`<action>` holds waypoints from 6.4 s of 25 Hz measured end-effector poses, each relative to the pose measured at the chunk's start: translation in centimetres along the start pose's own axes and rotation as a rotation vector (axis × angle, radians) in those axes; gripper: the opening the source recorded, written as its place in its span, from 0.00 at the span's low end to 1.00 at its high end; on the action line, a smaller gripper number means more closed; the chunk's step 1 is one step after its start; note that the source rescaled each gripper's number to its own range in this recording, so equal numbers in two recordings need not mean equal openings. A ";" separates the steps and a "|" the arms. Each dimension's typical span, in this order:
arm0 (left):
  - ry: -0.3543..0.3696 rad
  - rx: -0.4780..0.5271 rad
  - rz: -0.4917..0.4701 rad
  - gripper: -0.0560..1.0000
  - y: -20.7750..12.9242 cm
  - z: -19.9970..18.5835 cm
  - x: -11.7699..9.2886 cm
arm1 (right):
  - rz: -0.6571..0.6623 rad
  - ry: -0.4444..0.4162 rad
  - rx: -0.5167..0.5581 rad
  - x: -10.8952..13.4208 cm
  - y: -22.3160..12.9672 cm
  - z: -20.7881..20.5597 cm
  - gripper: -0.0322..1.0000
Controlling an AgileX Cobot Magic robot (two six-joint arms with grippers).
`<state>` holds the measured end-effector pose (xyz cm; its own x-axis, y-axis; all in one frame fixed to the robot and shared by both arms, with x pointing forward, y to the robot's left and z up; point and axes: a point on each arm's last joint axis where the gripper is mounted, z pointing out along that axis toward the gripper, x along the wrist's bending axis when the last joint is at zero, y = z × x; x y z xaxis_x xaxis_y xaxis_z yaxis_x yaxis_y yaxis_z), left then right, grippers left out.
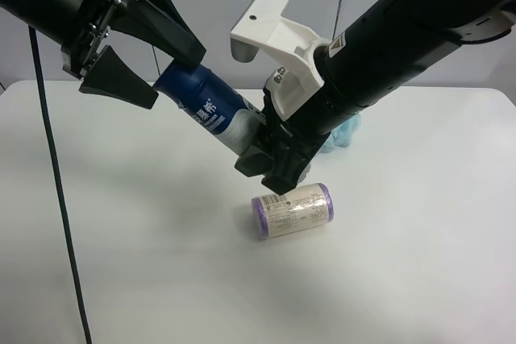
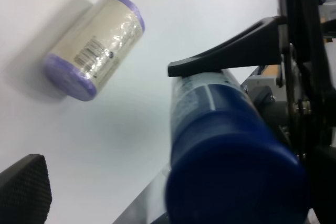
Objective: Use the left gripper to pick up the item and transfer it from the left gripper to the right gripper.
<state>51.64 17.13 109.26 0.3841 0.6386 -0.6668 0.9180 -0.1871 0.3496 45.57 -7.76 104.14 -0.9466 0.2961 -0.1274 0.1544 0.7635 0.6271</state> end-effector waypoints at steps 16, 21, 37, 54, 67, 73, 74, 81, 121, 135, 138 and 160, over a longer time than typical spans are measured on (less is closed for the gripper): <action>0.059 -0.185 0.014 0.99 2.3 -6.2 1.8 | 0.000 0.000 0.000 0.0 0.0 0.0 0.03; 0.136 -0.193 0.052 0.99 1.9 -7.5 1.6 | 0.000 0.001 0.000 0.0 0.0 0.0 0.03; 0.527 -0.323 0.181 0.99 -4.1 -14.5 -3.7 | 0.001 0.002 0.001 0.0 0.0 0.0 0.03; 0.730 -0.572 0.251 0.99 -17.0 -14.7 -4.7 | 0.006 0.002 0.001 0.0 0.0 0.0 0.03; 0.844 -0.690 0.312 0.99 -26.1 -12.2 -2.9 | 0.026 0.001 0.001 0.0 0.0 0.0 0.03; 0.897 -0.759 0.281 0.99 -28.6 -11.4 -1.6 | 0.029 0.001 0.001 0.0 0.0 0.0 0.03; 0.899 -0.767 0.282 0.99 -29.0 -11.2 -1.4 | 0.029 0.001 0.001 0.0 0.0 0.0 0.03; 0.893 -0.742 0.249 0.99 -29.8 -10.0 -0.3 | 0.029 0.001 0.001 0.0 0.0 0.0 0.03; 0.891 -0.738 0.244 0.99 -29.8 -9.9 -0.2 | 0.442 -0.199 0.175 -5.1 -1.6 -7.2 0.03; 0.890 -0.739 0.243 0.99 -29.8 -9.9 -0.2 | 0.656 -0.336 0.204 -9.6 -6.3 -10.4 0.03; 0.890 -0.739 0.243 0.99 -29.8 -9.9 -0.2 | 0.715 -0.344 0.237 -9.8 -8.3 -10.2 0.03; 0.890 -0.739 0.244 0.99 -29.8 -9.9 -0.2 | 1.005 -0.420 0.302 -11.3 -16.2 -9.6 0.03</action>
<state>23.21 29.99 105.48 0.0689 0.9957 0.0615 0.4382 -0.0856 0.8948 51.05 -28.99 102.82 -0.1933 0.9801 0.0461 0.9080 0.1608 0.3869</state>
